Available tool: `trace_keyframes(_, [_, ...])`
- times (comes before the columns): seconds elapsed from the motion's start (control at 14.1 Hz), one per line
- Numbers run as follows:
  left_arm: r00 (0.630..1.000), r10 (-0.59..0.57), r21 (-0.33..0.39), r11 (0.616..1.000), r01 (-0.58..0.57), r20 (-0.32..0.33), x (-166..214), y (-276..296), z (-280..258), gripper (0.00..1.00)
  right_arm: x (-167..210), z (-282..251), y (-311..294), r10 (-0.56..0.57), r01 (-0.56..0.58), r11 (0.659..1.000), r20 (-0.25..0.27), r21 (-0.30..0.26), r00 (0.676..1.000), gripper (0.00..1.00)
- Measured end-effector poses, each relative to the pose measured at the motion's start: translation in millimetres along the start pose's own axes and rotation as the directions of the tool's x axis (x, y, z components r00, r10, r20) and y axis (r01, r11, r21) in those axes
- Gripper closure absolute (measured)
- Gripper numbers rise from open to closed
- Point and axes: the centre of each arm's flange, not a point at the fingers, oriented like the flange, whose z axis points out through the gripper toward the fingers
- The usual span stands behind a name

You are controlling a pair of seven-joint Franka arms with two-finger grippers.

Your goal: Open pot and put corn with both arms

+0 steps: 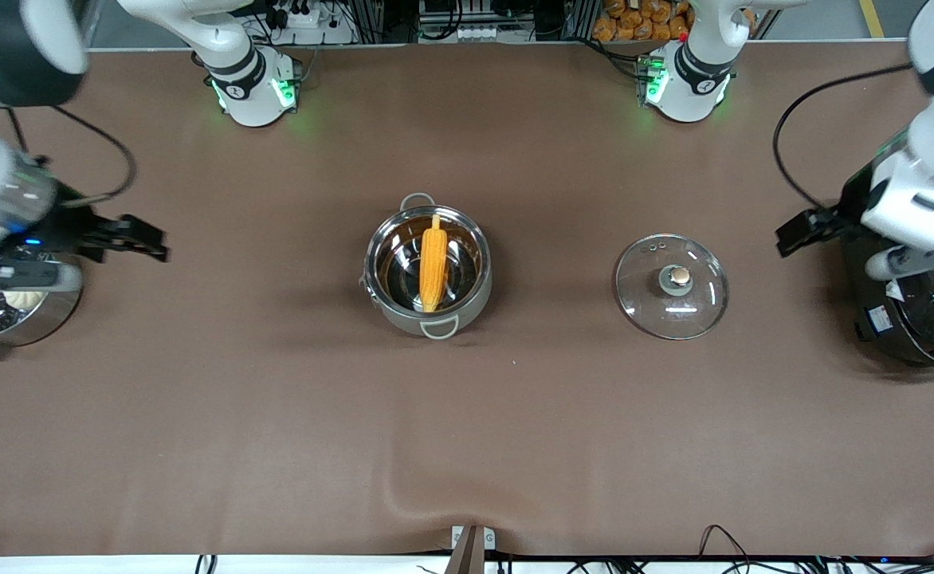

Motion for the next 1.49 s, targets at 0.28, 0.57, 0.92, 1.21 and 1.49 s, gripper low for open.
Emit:
trace_keyframes(0.28, [1.0, -0.011, 0.005, 1.0, 0.011, 0.018, -14.3, -11.6, -29.4, 0.0, -2.9, -5.4, 47.0, -0.067, 0.067, 0.998, -0.003, -0.007, 0.998, 0.0])
trace_keyframes(0.57, [0.999, 0.037, 0.005, 0.999, -0.037, 0.034, -19.0, -5.5, -30.9, 0.0, -12.5, -27.7, 75.5, -0.075, 0.073, 0.996, -0.035, -0.053, 0.997, 0.0])
trace_keyframes(0.92, [0.994, 0.1, 0.003, 0.995, -0.1, 0.039, -21.5, 0.3, -30.4, 0.0, -26.8, -52.5, 82.3, -0.065, 0.062, 0.997, -0.057, -0.05, 0.996, 0.0])
trace_keyframes(1.21, [0.987, 0.153, 0.001, 0.988, -0.153, 0.043, -18.5, -9.4, -29.7, 0.0, -39.5, -53.0, 79.4, -0.067, 0.067, 0.997, 0.018, -0.038, 0.998, 0.0])
trace_keyframes(1.49, [0.984, 0.162, 0.003, 0.987, -0.163, 0.067, -17.7, -20.5, -27.6, 0.0, -51.2, -61.8, 70.3, -0.049, 0.051, 0.998, 0.078, -0.031, 0.996, 0.0])
